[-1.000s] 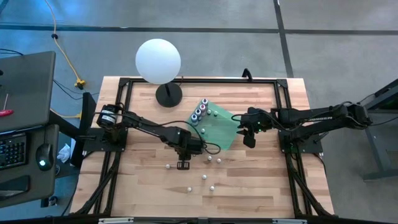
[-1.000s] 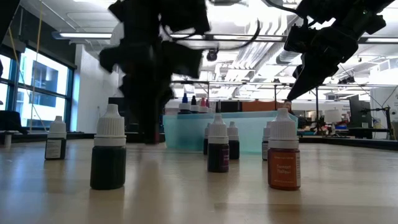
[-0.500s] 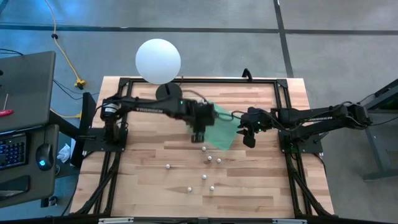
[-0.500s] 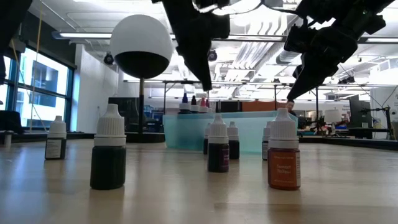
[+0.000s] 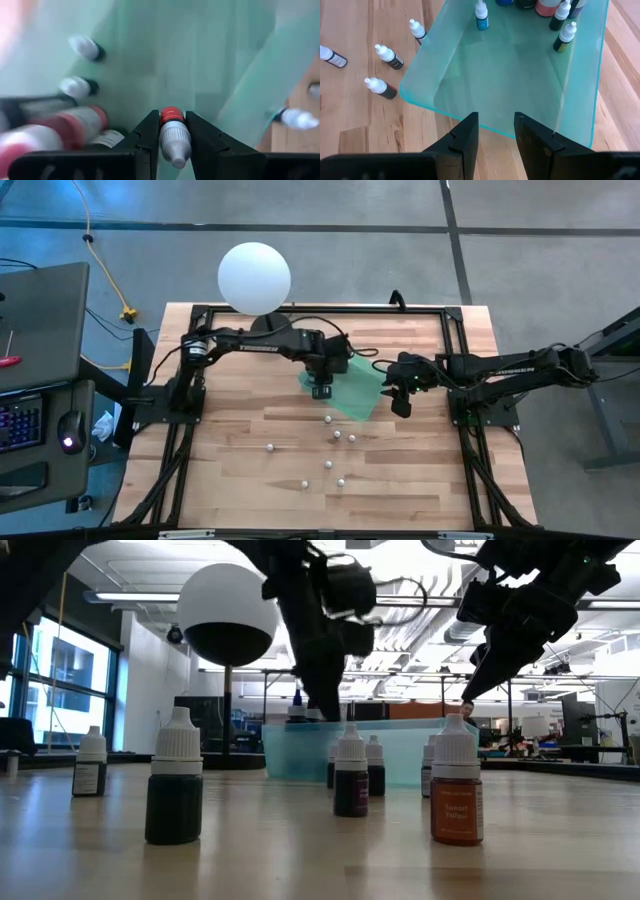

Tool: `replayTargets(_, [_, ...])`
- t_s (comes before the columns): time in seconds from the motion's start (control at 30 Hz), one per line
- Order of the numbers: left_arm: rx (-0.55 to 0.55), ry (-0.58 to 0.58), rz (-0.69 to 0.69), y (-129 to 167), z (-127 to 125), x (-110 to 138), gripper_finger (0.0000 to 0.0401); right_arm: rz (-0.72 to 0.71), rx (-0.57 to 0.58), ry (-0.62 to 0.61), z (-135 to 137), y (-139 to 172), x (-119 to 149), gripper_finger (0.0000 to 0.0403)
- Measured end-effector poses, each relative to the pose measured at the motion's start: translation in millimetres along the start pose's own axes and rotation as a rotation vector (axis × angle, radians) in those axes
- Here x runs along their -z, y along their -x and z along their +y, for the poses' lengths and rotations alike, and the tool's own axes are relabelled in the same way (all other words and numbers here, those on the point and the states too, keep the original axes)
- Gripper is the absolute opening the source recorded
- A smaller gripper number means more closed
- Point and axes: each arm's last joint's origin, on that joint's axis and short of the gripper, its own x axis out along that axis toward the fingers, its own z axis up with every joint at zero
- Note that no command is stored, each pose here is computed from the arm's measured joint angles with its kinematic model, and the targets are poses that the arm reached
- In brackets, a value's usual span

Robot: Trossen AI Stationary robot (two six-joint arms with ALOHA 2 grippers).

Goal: Pick & Place food coloring
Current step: Put the left small red food coloring bottle into the green container

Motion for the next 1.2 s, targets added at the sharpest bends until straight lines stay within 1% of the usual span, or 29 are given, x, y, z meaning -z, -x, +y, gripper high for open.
replayTargets(0.47, [-0.017,-0.014,0.085,-33,2,5,0.0072,-0.001,-0.001,0.0,0,0,0,0.0119])
replayTargets(0.67, [-0.035,-0.017,0.082,-34,2,5,0.0072,0.0,-0.001,0.0,0,0,0,0.0119])
replayTargets(1.1, [-0.037,-0.04,0.075,-35,3,4,0.0072,0.0,-0.001,0.0,0,0,0,0.0119])
replayTargets(1.2, [-0.037,-0.04,0.075,-36,3,4,0.0079,0.0,-0.004,0.0,0,0,0,0.0119])
